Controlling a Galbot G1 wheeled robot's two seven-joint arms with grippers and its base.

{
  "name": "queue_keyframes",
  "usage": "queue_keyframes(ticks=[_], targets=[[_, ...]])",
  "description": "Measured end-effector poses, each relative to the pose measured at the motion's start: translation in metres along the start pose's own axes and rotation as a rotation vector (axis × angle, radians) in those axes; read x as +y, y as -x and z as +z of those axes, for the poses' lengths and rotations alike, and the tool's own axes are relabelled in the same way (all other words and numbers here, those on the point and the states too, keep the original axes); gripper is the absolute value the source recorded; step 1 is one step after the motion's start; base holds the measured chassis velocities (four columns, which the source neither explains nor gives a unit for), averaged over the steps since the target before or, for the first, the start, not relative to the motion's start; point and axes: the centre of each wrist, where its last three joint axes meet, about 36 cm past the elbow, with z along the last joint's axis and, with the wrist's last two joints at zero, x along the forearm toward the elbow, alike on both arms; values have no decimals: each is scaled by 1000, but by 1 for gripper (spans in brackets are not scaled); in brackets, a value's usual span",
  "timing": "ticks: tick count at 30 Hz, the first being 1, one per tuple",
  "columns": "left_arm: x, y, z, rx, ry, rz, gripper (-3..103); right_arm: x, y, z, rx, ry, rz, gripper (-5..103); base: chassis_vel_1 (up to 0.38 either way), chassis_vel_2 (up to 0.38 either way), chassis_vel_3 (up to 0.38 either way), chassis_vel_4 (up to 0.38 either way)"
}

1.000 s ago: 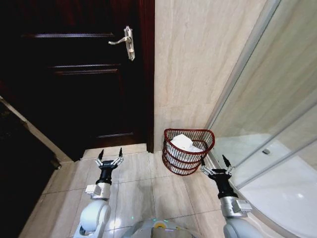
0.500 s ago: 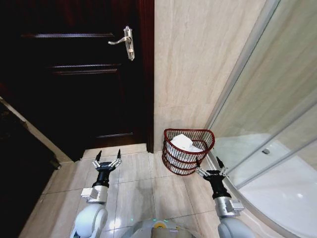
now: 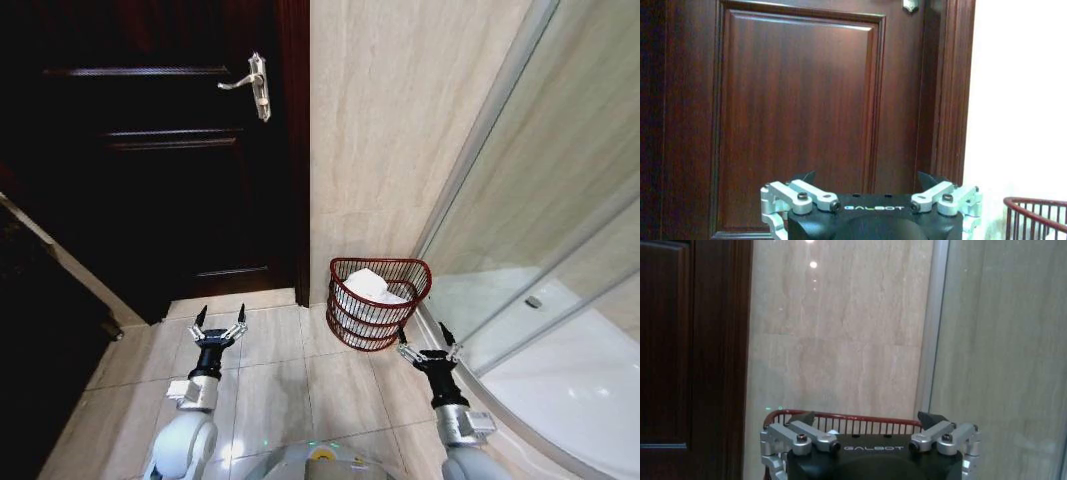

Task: Discard the used towel into the hamper.

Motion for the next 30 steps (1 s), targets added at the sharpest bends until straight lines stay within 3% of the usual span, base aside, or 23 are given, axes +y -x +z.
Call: queue_keyframes(ticks=[30], targets=[[2, 8, -1, -20, -8, 9, 100, 0, -7, 6, 8, -1, 3, 100, 52, -51, -53, 50]])
